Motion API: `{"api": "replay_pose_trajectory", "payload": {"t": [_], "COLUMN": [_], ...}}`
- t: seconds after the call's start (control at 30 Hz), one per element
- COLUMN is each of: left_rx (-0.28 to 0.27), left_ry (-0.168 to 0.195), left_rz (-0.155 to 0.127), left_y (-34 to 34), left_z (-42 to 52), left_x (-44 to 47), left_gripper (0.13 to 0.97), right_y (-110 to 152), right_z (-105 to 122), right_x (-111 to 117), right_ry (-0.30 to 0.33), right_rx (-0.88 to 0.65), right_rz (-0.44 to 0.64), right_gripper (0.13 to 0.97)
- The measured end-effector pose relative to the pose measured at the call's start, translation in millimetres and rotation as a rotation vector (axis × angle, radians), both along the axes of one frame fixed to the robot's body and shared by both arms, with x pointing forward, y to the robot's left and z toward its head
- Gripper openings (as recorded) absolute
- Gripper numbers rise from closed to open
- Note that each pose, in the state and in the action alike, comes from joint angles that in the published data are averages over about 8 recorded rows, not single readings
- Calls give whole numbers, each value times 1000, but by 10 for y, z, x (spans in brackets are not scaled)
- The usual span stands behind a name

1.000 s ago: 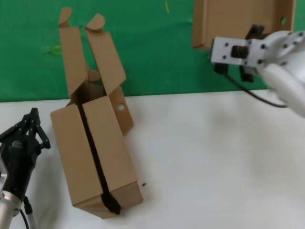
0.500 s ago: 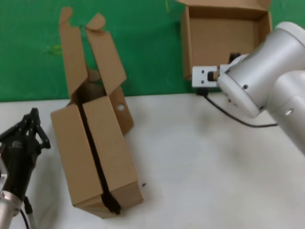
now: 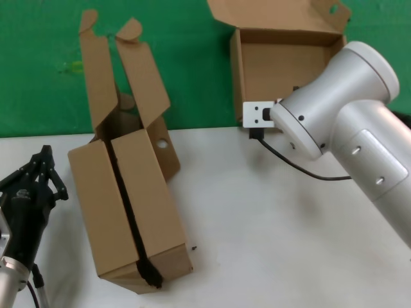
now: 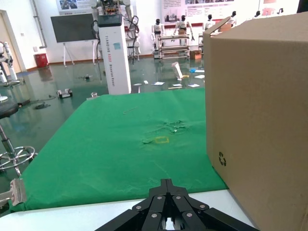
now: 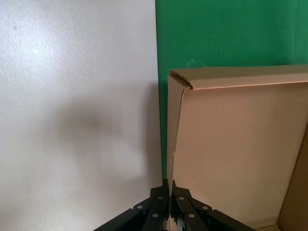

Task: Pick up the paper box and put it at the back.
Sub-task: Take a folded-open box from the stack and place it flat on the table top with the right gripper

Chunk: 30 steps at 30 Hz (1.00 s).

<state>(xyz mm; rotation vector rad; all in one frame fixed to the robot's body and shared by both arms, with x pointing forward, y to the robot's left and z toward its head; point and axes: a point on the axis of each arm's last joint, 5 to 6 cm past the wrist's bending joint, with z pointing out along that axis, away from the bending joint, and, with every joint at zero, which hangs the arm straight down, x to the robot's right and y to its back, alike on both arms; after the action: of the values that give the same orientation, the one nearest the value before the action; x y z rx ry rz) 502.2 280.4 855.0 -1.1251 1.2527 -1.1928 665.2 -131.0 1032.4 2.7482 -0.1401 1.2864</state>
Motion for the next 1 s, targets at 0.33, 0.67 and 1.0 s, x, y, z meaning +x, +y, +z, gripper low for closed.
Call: {"api": "replay_pose_trajectory", "payload": {"t": [0.33, 0.67, 1.0], "left_rx": [0, 0, 0], "left_ry": [0, 0, 0], "left_rz": [0, 0, 0], "left_y": [0, 0, 0], "left_z": [0, 0, 0], "left_x": [0, 0, 0], "left_gripper": [143, 143, 143], "right_y": [32, 43, 97], "right_z": [-30, -63, -129], "right_x": [39, 51, 74], "right_ry": [2, -8, -6], "right_rx": [8, -6, -11], "right_rz": [1, 14, 33], "right_gripper": [148, 158, 232]}}
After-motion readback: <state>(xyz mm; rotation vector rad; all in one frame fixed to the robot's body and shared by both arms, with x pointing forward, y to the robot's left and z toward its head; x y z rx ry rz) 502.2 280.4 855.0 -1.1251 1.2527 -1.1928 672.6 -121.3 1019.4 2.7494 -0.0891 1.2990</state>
